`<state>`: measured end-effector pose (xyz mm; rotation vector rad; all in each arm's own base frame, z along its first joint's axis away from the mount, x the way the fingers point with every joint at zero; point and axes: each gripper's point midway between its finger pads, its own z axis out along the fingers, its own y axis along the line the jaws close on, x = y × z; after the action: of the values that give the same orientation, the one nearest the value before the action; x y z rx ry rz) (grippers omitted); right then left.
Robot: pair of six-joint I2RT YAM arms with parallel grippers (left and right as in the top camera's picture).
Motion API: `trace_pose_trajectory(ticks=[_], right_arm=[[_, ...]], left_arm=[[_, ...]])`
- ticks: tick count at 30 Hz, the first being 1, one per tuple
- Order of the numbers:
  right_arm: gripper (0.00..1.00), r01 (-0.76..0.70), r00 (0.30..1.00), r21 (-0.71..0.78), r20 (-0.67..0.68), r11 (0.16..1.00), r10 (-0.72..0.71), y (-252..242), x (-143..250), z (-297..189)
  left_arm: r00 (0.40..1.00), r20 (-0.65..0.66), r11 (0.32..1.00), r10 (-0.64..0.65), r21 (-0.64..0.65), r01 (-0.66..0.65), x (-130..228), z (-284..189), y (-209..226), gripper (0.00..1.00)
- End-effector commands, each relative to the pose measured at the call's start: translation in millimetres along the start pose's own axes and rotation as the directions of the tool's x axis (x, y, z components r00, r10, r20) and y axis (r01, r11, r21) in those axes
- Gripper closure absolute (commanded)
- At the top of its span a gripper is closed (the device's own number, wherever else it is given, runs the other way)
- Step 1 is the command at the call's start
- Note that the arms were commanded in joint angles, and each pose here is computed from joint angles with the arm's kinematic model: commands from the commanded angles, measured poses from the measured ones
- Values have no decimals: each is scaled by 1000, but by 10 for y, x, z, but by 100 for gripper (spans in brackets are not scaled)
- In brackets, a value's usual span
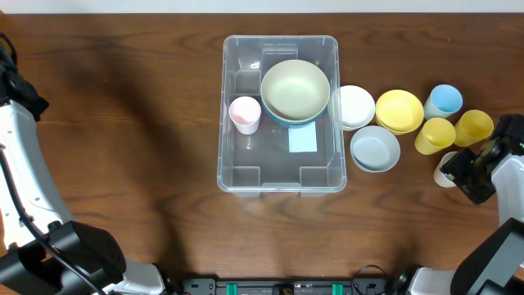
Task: Pack container
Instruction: 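Release the pink cup and move the right gripper to the white cup, then grasp the white cup and stack it onto the pink cup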
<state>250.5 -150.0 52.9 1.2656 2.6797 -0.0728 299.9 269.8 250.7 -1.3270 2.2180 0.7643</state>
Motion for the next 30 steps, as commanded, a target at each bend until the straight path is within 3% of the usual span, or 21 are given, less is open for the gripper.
trace_pose_trajectory(ticks=[1,4,11,17,24,30], right_arm=[[57,-24,1000,-3,17,1000,24,-16,-24,-21],[99,-12,1000,-4,19,1000,12,-14,-29,-23],[99,33,999,-26,22,999,-33,21,4,-215],[99,191,973,-186,163,964,-162,422,77,-985],[99,516,825,-392,465,762,-320,1278,377,-2256],[99,689,715,-457,559,563,-421,1943,810,-2906]], left_arm=[[1000,2,1000,7,-22,-6,-11,26,30,2],[1000,2,1000,7,-22,-6,-11,26,30,2],[1000,2,1000,7,-22,-6,-11,26,30,2],[1000,1,1000,7,-22,-7,-11,26,30,2],[1000,2,1000,7,-22,-6,-11,26,30,2],[1000,2,1000,7,-22,-6,-11,26,30,2]])
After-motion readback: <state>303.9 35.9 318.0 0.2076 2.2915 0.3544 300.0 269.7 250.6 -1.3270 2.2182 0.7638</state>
